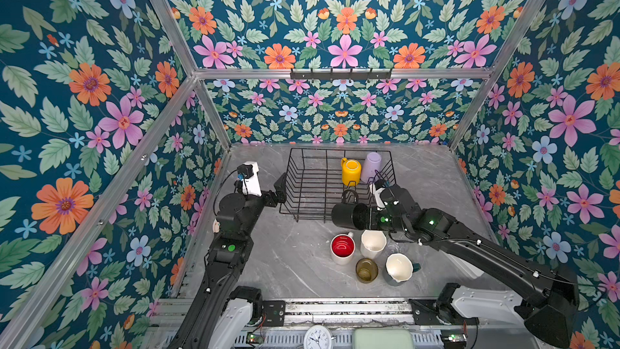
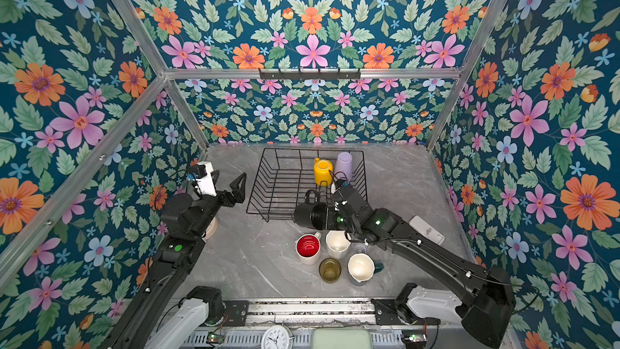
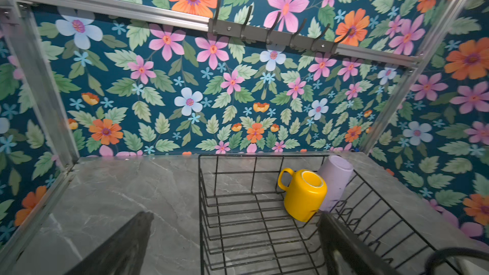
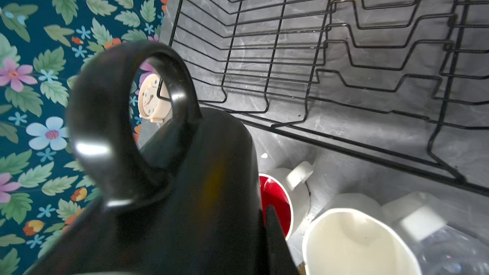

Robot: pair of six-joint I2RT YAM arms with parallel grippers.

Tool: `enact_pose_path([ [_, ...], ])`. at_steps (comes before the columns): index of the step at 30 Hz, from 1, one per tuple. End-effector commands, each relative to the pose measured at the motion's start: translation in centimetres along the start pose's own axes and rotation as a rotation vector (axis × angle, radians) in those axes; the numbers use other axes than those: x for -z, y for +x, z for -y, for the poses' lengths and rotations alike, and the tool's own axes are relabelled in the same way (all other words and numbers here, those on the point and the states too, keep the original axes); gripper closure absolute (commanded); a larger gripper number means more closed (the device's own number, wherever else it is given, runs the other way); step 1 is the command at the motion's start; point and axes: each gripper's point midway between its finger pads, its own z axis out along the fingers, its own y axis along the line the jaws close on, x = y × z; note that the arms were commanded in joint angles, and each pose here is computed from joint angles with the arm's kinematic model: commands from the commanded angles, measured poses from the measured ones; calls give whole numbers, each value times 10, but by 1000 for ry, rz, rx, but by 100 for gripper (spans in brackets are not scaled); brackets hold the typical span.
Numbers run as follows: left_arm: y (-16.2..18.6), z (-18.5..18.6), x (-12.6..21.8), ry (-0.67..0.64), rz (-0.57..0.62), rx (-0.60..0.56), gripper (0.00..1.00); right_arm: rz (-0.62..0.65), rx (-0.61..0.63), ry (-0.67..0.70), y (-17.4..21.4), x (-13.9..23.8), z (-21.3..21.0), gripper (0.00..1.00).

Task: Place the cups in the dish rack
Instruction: 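Lift the black mug toward the rack with the right gripper, then carry the black mug over the rack while the left gripper reaches in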

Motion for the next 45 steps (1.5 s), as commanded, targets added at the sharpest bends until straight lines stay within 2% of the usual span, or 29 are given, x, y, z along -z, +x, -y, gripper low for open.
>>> enact_pose_path([
  [1,-12,34,3,198,47,1,0,83,-5,-137,-29,11,-17,100],
  [8,-3,89,10,552,-11,53,0,150,-33,-178,-59,28,-6,100],
  [14,-6,111,18,728,-14,100,0,179,-23,-250,-77,32,-10,100],
  [19,-7,122,28,830,-16,177,0,194,63,-365,-87,38,-35,100],
  [29,-15,135,53,964,3,269,0,189,229,-583,-93,49,-80,100],
  [34,-14,136,55,981,-4,293,0,185,291,-688,-94,58,-99,100],
  [45,-16,140,60,1033,-6,321,0,154,378,-760,-87,55,-127,100],
])
